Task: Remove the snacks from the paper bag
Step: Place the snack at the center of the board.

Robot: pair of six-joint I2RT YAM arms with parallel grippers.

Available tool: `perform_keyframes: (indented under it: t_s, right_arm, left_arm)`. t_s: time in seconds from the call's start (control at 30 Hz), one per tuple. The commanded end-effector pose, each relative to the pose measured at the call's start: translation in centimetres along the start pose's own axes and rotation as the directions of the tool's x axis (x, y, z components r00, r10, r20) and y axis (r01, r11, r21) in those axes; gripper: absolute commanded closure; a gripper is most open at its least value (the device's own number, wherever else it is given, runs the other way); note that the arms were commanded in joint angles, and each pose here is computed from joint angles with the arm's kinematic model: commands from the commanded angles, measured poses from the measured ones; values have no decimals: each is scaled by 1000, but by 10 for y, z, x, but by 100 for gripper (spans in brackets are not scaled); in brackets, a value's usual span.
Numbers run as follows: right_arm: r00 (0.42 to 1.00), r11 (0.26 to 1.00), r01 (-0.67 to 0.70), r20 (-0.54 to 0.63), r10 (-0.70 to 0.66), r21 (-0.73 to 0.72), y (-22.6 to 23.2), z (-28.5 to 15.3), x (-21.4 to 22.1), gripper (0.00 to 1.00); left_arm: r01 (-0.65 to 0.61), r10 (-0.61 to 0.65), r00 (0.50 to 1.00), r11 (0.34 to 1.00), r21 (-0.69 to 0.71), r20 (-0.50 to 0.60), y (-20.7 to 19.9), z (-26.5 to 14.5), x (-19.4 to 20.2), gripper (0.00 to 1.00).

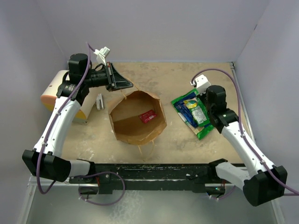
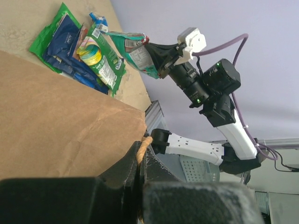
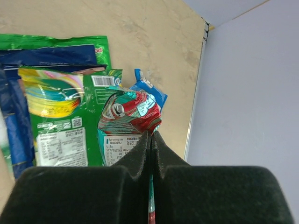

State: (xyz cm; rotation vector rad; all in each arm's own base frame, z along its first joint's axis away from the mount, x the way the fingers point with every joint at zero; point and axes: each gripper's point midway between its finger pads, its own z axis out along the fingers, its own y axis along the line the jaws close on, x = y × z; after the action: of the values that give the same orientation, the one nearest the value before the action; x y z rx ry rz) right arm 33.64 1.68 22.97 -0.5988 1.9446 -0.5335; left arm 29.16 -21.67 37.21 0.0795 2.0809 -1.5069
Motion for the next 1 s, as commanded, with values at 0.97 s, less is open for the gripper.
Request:
perform_keyframes:
  t_s: [0.97]
  right_arm:
    - [998,955,-69,-28,64,-288,86,46,30,100]
  left_arm:
    - [-90,88,995,995,30,51,-17,-4,-19,100]
